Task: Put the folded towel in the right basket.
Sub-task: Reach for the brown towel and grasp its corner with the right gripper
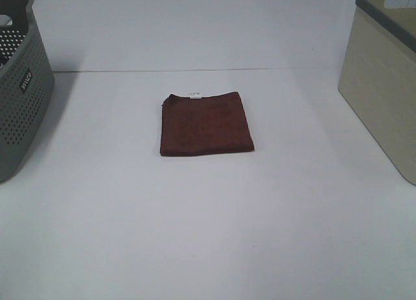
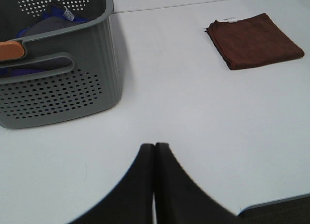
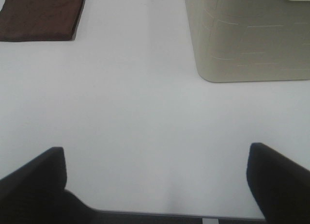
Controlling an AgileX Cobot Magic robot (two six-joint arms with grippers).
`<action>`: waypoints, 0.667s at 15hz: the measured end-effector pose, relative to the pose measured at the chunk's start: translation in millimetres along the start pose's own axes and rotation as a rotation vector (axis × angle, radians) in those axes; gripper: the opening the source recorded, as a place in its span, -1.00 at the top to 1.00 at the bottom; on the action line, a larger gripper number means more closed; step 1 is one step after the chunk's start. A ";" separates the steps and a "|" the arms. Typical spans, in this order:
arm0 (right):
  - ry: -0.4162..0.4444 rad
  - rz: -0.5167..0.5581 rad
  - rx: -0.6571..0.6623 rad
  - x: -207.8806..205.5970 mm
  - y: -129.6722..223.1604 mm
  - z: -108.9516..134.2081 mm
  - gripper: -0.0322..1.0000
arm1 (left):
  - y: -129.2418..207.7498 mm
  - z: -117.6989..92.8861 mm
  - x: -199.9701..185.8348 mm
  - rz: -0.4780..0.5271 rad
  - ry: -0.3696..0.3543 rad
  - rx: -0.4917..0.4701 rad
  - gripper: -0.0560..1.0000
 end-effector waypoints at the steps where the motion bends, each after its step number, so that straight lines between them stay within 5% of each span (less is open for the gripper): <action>1: 0.000 0.000 0.000 0.0 0.0 0.0 -0.94 | 0.0 0.0 0.0 0.000 0.000 0.000 0.89; 10: 0.000 0.000 0.000 0.0 0.0 0.0 -0.94 | 0.0 0.0 0.0 0.000 0.000 0.000 0.89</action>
Point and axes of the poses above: a point on each arm's last joint axis where the gripper is mounted, x pointing out along that axis toward the gripper, z along the wrist's bending axis when the last joint is at zero, y = z × x, the point moved 6 cm from there along x, pointing out along that axis toward the gripper, and after that the axes turned 15 degrees about x, right-handed, at the moved point
